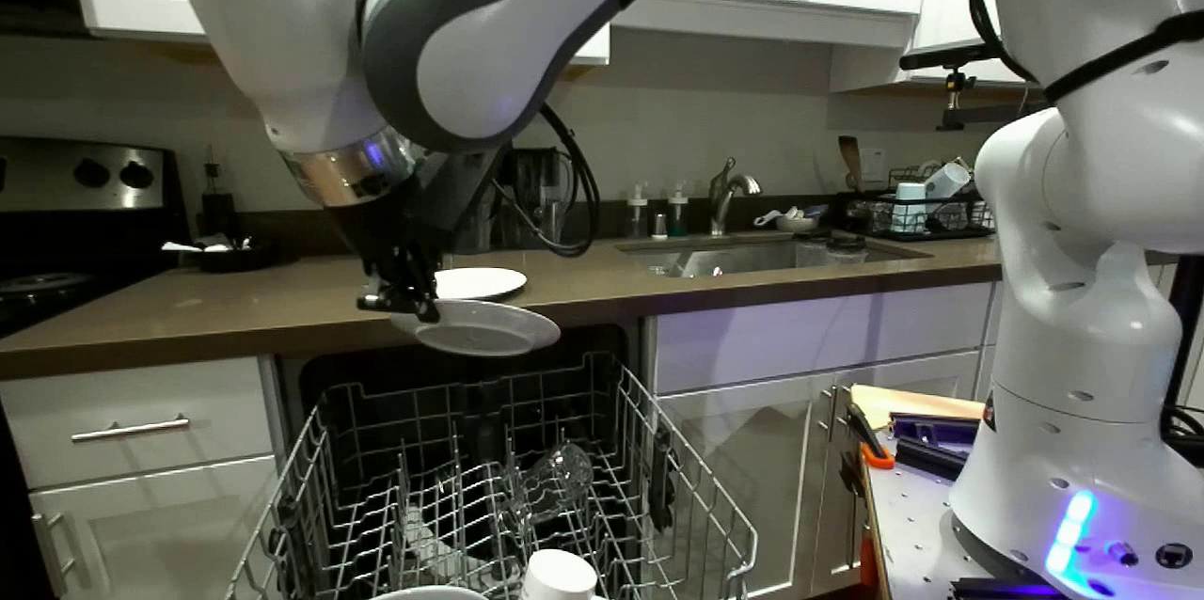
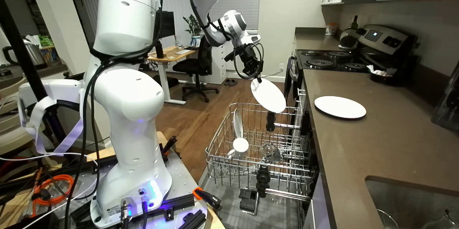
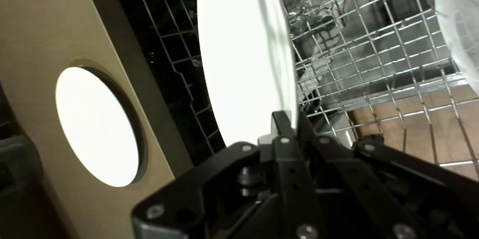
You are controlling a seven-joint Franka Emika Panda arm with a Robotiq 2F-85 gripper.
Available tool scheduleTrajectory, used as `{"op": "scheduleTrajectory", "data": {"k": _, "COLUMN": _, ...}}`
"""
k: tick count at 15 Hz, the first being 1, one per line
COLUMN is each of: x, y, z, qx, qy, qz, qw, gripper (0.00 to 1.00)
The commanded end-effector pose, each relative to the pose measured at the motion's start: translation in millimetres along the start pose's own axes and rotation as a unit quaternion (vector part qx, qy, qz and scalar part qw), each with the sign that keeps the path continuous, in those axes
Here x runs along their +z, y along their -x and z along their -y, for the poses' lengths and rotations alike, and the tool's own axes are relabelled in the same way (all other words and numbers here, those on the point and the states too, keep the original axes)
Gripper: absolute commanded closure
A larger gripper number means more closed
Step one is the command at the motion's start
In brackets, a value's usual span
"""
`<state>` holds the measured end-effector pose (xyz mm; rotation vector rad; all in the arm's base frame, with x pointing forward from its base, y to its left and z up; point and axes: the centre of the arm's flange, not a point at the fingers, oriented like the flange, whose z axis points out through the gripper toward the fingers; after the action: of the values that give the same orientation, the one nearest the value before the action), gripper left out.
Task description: Take the two white plates one after the other and put them vertically in the dishwasher then move the glass bottle to the right
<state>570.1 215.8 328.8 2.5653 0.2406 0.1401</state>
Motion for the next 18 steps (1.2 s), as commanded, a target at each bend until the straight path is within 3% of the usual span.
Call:
{"op": "scheduleTrajectory", "data": {"k": 1, "x": 7, "y": 0, "z": -28, "qx": -0.029, "qy": -0.08, "qz": -0.005, "qw": 0.9964, "gripper": 0.96}}
{"op": "scheduleTrajectory", "data": {"k": 8, "x": 23, "y": 4, "z": -29, "qx": -0.084, "qy": -0.216, "qz": 0.004, "qw": 0.9729, "gripper": 0.96}}
{"op": "scheduleTrajectory", "data": {"k": 18, "x": 30, "y": 10, "z": -5, "qx": -0.164, "qy": -0.33, "qz": 0.005, "qw": 0.9297, "gripper": 0.96}}
